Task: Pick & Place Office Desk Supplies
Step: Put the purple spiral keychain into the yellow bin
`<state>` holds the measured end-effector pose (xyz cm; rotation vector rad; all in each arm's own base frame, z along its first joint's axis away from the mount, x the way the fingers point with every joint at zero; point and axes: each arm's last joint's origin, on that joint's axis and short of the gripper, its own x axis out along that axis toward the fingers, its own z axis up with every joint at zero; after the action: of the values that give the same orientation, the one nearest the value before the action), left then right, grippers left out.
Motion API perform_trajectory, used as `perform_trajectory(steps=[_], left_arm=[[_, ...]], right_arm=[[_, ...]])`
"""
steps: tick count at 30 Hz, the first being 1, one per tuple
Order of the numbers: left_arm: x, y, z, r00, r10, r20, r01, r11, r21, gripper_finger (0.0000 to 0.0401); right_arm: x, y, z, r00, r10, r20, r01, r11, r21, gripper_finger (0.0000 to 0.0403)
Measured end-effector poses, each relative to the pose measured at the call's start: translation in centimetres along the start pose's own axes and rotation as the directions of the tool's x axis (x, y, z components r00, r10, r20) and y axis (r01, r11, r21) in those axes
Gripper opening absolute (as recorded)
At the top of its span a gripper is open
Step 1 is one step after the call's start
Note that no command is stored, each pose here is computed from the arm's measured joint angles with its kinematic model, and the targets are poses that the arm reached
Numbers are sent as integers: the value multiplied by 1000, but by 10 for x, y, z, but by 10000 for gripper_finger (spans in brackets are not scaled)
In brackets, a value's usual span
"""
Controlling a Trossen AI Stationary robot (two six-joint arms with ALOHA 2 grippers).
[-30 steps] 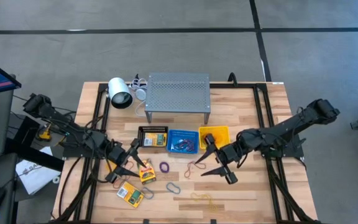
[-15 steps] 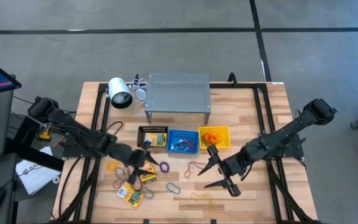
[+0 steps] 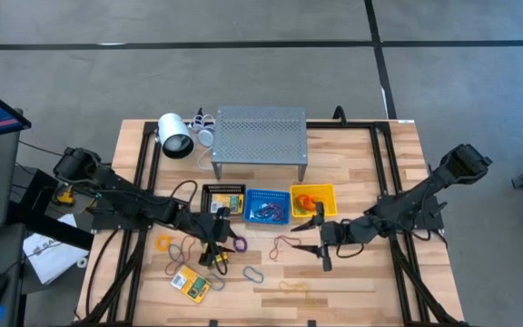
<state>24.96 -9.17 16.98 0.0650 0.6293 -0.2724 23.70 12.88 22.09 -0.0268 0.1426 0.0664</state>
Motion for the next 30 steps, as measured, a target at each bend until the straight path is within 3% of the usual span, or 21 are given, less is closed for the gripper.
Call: perform_trajectory(steps=[3, 7, 10, 13, 23, 30], left_arm=[[0, 0, 0, 1000, 0, -2, 0, 1000, 0, 181], [0, 1, 1, 1000, 2, 7, -2, 1000, -19, 181], [4, 2, 1, 1000, 8, 3, -8, 1000, -31, 181], [11, 2, 2, 1000, 10, -18, -11, 999, -45, 181], [46, -1, 8, 971, -4, -239, -7, 999, -43, 181], [50, -6, 12, 967, -28, -254, 8, 997, -78, 181]], right_arm=[[-9, -10, -15, 991, 97, 98, -102, 994, 48, 191], [-28, -28, -36, 933, 266, 241, -297, 949, 104, 172], [-43, -41, -44, 890, 295, 348, -359, 923, 135, 159], [-51, -48, -48, 873, 285, 395, -366, 919, 145, 151], [-50, -45, -54, 892, 304, 335, -368, 918, 147, 152], [-51, -41, -57, 892, 325, 315, -383, 913, 144, 154]])
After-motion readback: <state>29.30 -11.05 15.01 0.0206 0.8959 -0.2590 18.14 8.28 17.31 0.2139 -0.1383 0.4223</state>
